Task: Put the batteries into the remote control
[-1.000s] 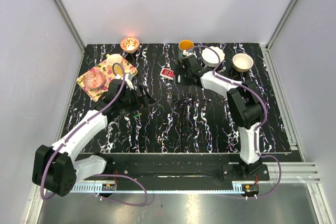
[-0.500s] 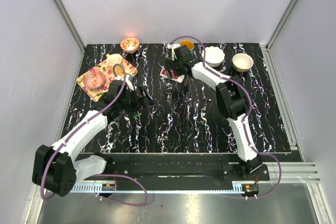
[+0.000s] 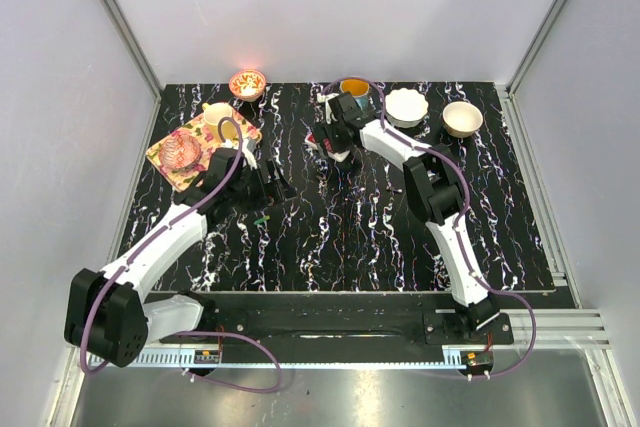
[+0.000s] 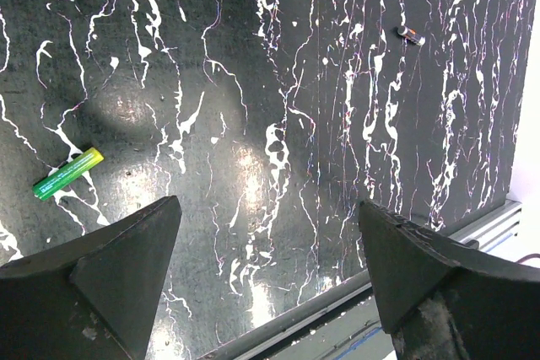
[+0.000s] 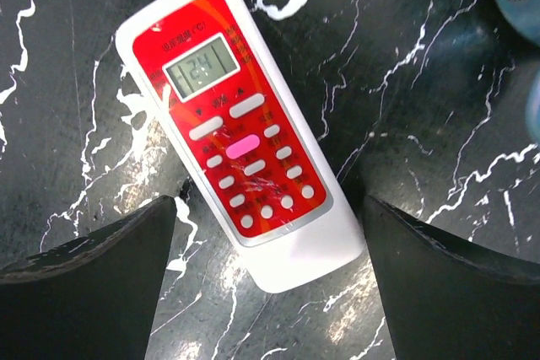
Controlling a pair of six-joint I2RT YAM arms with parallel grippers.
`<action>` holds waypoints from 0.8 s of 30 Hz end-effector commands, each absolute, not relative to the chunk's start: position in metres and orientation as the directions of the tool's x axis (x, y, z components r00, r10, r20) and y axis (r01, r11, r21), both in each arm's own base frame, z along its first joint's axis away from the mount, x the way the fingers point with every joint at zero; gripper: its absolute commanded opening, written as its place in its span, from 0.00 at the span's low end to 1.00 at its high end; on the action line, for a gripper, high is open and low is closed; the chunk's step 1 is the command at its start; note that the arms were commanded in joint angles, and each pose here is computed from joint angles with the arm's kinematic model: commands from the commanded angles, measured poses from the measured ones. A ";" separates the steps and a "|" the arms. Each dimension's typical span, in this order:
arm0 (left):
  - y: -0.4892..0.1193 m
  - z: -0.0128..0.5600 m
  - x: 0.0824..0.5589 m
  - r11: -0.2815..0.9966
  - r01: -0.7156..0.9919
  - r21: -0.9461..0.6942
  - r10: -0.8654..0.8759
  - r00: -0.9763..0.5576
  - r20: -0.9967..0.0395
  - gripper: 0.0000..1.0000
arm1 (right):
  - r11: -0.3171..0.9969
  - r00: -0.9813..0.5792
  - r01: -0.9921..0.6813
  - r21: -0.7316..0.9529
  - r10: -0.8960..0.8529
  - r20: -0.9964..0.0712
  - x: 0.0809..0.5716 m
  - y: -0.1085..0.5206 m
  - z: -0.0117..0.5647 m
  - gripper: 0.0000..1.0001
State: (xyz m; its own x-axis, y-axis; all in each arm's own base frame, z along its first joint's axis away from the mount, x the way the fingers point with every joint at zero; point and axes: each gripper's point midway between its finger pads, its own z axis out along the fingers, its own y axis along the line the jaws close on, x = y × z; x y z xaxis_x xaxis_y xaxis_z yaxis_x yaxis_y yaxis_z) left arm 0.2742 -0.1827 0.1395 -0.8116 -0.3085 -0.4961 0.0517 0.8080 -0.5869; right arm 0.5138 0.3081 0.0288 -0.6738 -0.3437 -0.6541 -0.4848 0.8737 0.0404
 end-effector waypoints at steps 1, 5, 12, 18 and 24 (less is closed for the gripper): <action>-0.191 0.161 0.286 0.788 0.109 -0.606 -0.309 -0.782 -0.542 0.91 | 0.895 -0.733 -0.434 0.107 -0.282 -0.620 0.503 0.315 0.032 0.95; -0.191 0.161 0.286 0.784 0.106 -0.611 -0.314 -0.782 -0.539 0.91 | 0.916 -0.768 -0.380 0.132 -0.232 -0.597 0.488 0.315 0.029 0.88; -0.189 0.156 0.285 0.784 0.075 -0.616 -0.339 -0.780 -0.526 0.90 | 0.944 -0.814 -0.281 0.172 -0.139 -0.564 0.455 0.321 0.025 0.64; -0.184 0.154 0.289 0.794 0.038 -0.606 -0.366 -0.766 -0.528 0.90 | 0.982 -0.854 -0.097 0.164 0.002 -0.520 0.426 0.309 0.012 0.49; -0.185 0.159 0.298 0.781 0.036 -0.623 -0.399 -0.740 -0.542 0.90 | 0.976 -0.887 0.021 0.219 0.119 -0.446 0.380 0.312 0.004 0.54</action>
State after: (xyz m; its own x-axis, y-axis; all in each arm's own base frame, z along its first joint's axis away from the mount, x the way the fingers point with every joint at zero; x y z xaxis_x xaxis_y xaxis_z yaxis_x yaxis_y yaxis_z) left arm 0.2798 -0.1817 0.1396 -0.7990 -0.3495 -0.4894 0.0131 0.8035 -0.5952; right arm 0.4262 0.3192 0.0234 -0.8287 0.0302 -0.5588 -0.1091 0.9706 0.2143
